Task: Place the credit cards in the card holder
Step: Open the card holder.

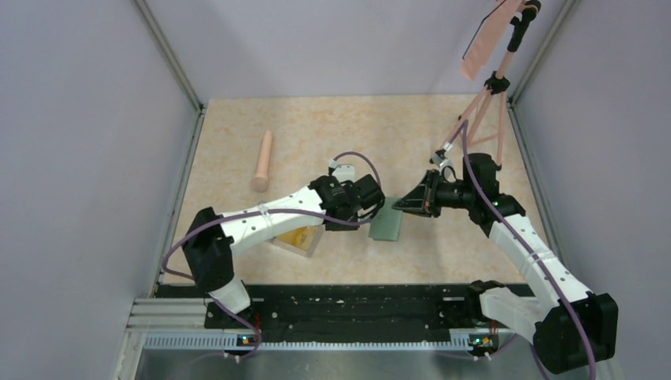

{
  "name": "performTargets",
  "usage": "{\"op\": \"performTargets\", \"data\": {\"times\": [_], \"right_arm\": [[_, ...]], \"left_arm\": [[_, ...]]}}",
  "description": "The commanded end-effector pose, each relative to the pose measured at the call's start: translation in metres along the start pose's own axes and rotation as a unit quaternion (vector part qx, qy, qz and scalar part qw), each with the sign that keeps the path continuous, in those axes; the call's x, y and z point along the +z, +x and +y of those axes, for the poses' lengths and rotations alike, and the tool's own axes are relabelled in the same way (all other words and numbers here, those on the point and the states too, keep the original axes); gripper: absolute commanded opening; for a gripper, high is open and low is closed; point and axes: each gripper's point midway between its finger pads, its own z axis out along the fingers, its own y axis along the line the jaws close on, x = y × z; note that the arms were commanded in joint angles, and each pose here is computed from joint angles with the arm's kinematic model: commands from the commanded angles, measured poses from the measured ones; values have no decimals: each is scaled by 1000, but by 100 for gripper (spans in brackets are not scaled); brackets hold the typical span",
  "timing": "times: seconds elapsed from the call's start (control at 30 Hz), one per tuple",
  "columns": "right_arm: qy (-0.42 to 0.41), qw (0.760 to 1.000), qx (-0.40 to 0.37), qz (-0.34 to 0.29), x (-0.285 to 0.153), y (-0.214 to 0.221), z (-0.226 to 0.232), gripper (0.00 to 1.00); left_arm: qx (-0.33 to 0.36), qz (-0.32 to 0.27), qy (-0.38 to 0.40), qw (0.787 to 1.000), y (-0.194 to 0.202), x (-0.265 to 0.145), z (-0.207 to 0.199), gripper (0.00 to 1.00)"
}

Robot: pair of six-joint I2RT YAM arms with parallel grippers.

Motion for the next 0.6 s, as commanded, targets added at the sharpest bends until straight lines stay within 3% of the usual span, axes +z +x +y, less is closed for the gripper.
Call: {"op": "performTargets", "data": {"times": [0.0, 0.13, 0.33, 0.43, 0.57], "right_arm": [[-19, 999, -26, -1, -5, 2, 13, 0], [-16, 1000, -27, 2, -4, 3, 10, 0], [-18, 999, -38, -1, -5, 2, 13, 0], [-21, 999, -41, 0, -6, 2, 15, 0], [-26, 999, -44, 2, -6, 3, 16, 0]], "left_arm": [[-34, -36, 64, 997, -18, -33, -1, 44], [-55, -57, 157, 984, -25, -55, -12, 64], [-105, -111, 297, 943, -33, -88, -15, 77], [-115, -115, 351, 922, -32, -96, -20, 78], [-101, -105, 373, 916, -29, -95, -32, 75]]}}
